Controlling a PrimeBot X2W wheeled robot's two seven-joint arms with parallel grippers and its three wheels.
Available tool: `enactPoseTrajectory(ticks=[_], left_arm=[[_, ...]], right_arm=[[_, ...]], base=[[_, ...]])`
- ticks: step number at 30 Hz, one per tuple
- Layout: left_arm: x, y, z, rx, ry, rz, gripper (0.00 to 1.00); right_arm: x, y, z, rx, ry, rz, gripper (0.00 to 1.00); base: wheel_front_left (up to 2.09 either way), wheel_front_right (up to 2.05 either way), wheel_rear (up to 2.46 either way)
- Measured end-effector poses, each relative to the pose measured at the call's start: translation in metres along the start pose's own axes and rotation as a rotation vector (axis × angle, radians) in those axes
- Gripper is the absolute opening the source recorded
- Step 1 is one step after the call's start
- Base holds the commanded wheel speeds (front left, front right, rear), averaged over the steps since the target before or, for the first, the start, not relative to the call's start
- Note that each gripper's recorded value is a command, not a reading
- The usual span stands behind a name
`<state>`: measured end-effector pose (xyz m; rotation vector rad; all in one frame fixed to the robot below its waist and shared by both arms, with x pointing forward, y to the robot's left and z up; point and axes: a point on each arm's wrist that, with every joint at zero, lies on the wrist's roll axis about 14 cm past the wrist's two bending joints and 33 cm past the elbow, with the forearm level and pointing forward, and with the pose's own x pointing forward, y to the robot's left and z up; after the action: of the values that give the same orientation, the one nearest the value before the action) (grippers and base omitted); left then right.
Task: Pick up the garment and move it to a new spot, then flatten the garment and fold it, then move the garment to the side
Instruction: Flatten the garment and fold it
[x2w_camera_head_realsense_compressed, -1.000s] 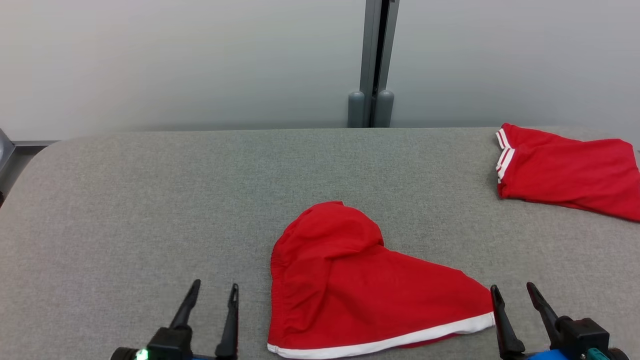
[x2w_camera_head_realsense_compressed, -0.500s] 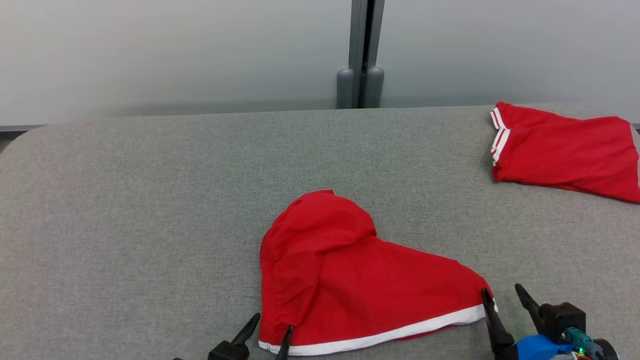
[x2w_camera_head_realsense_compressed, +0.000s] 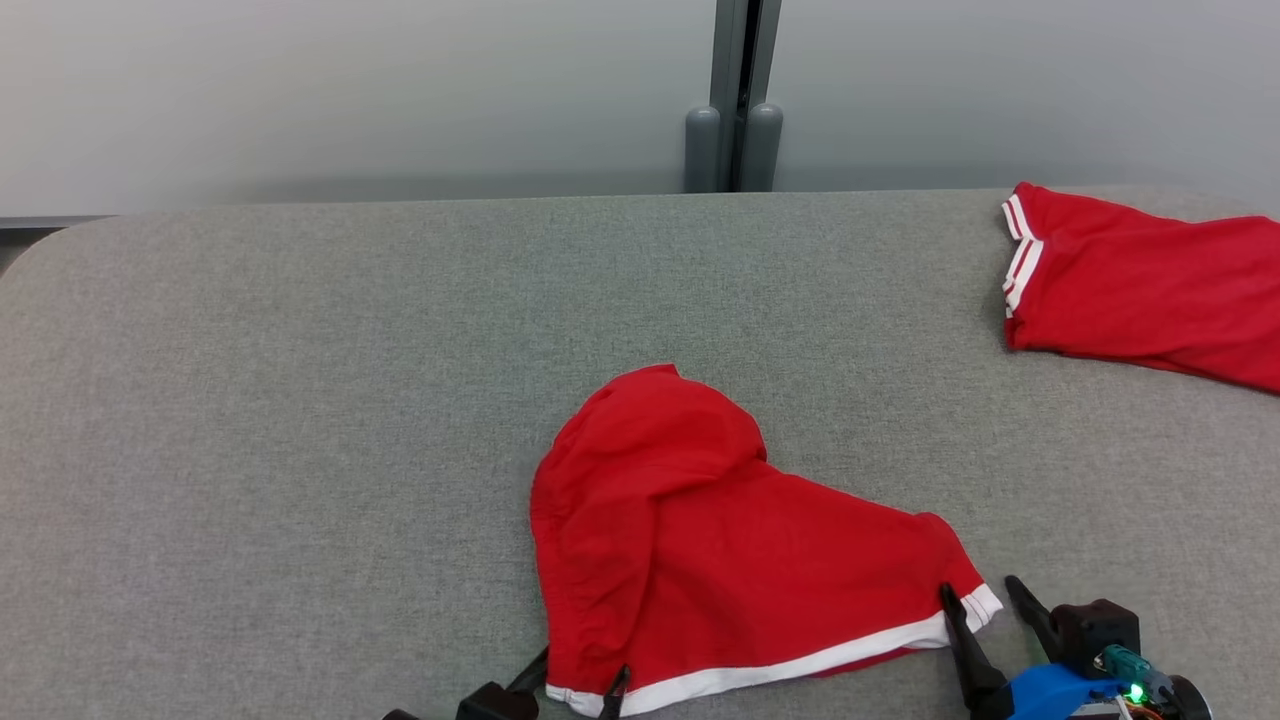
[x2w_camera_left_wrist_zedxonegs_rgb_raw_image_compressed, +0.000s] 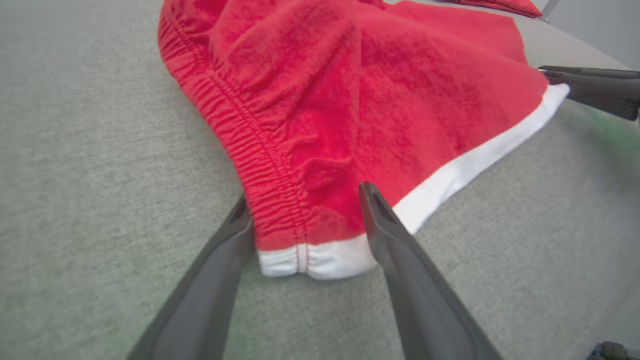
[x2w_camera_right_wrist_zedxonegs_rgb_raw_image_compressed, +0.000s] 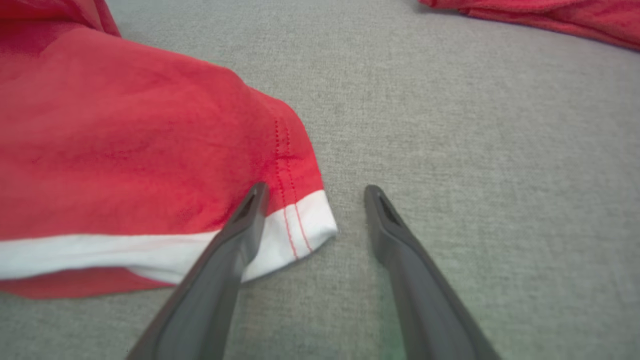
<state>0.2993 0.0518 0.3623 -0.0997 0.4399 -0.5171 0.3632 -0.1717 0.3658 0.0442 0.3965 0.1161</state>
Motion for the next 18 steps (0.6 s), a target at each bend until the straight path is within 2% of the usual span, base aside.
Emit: enactPoseTrajectory(ticks=[9,10,11,12,13,18], left_arm=[[0.001,-0.02,0.001,0.028,0.003,-0.088,1.0],[0.0,-0.021,0.0,0.026,0.006,-0.09,0.88],[0.0,-0.021,0.0,0.017,0.006,-0.09,0.52],[0.0,-0.022,0.0,0.008,0.007,-0.092,0.17],[0.0,-0.023,-0.001,0.003,0.01,-0.096,0.0],[0.001,-0.021,0.005,-0.031,-0.012,-0.086,0.0]], right_arm=[[0.003,0.007,-0.008,0.02,0.027,0.017,1.0],[0.003,0.009,-0.009,0.027,0.03,0.021,0.94],[0.003,0.012,-0.01,0.034,0.031,0.027,0.37],[0.003,0.014,-0.01,0.041,0.032,0.034,0.0],[0.003,0.017,-0.011,0.048,0.034,0.041,0.0],[0.003,0.031,-0.005,0.067,0.012,0.083,0.0]], base=[[0.0,0.0,0.0],[0.0,0.0,0.0],[0.0,0.0,0.0],[0.0,0.0,0.0],[0.0,0.0,0.0],[0.0,0.0,0.0]])
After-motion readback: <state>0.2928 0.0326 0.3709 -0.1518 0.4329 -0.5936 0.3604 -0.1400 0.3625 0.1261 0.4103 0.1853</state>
